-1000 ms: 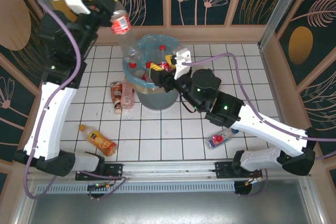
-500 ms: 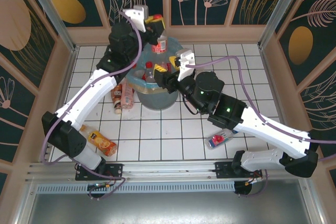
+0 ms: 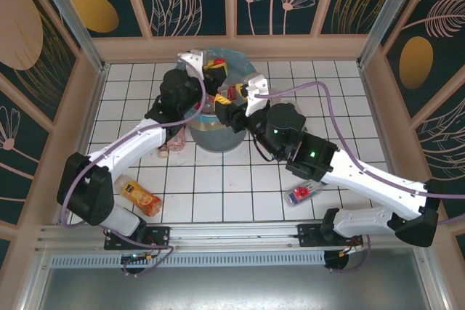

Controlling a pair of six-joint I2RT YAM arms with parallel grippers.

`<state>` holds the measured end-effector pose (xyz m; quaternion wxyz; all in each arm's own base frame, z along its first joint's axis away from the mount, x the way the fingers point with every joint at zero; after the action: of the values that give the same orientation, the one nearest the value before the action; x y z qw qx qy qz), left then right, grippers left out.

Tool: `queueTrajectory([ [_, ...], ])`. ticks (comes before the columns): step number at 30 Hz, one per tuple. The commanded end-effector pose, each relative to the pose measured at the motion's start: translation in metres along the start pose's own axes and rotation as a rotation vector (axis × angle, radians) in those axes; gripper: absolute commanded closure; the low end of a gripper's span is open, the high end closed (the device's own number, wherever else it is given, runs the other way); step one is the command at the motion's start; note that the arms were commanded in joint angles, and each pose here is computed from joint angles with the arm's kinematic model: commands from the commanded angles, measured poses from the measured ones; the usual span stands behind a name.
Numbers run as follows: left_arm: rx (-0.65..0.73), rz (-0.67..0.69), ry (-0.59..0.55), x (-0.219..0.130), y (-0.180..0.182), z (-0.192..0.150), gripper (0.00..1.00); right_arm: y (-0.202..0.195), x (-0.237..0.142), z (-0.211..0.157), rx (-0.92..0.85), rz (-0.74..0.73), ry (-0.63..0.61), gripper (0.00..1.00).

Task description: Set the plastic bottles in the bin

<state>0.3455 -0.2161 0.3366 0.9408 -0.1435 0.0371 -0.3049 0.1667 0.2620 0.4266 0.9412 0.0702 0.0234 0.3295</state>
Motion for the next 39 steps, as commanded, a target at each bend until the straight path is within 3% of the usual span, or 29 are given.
queueTrajectory([
  [1,0.023,-0.064,-0.086,-0.014,-0.008,0.007,1.00,-0.005,-0.003,0.006,0.038,-0.013,-0.043,0.39],
  [5,0.047,-0.064,-0.076,-0.021,-0.009,0.006,0.99,-0.004,-0.001,0.005,0.034,-0.014,-0.038,0.39],
  [9,0.062,-0.098,-0.094,-0.029,-0.015,0.016,0.85,-0.004,0.001,0.004,0.028,-0.015,-0.033,0.39],
  [12,0.055,-0.114,-0.074,-0.030,-0.017,0.015,0.83,-0.004,0.001,0.002,0.026,-0.017,-0.028,0.39],
  [16,0.040,-0.131,-0.016,-0.029,-0.017,0.008,0.67,-0.004,0.002,0.000,0.024,-0.017,-0.025,0.38],
  [28,0.035,-0.085,0.027,-0.042,-0.009,-0.012,0.67,-0.005,0.003,-0.003,0.015,-0.020,-0.012,0.38],
  [32,0.050,-0.074,0.026,-0.047,-0.011,-0.005,0.53,-0.006,0.005,-0.005,0.008,-0.024,-0.005,0.38],
  [39,0.072,-0.015,-0.025,-0.063,-0.014,0.022,0.45,-0.007,0.007,-0.006,0.003,-0.023,-0.003,0.38],
])
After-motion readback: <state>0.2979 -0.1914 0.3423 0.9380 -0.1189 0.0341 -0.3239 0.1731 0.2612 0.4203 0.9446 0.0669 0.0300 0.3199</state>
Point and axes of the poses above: each hand's point on the last joint's axis, 136 mm out from that joint toward the fingers, its own x axis out along the fingers, its own y axis along the line the jaws close on, z = x × y, the point moved 9 cm from there along -x, back along the fingers
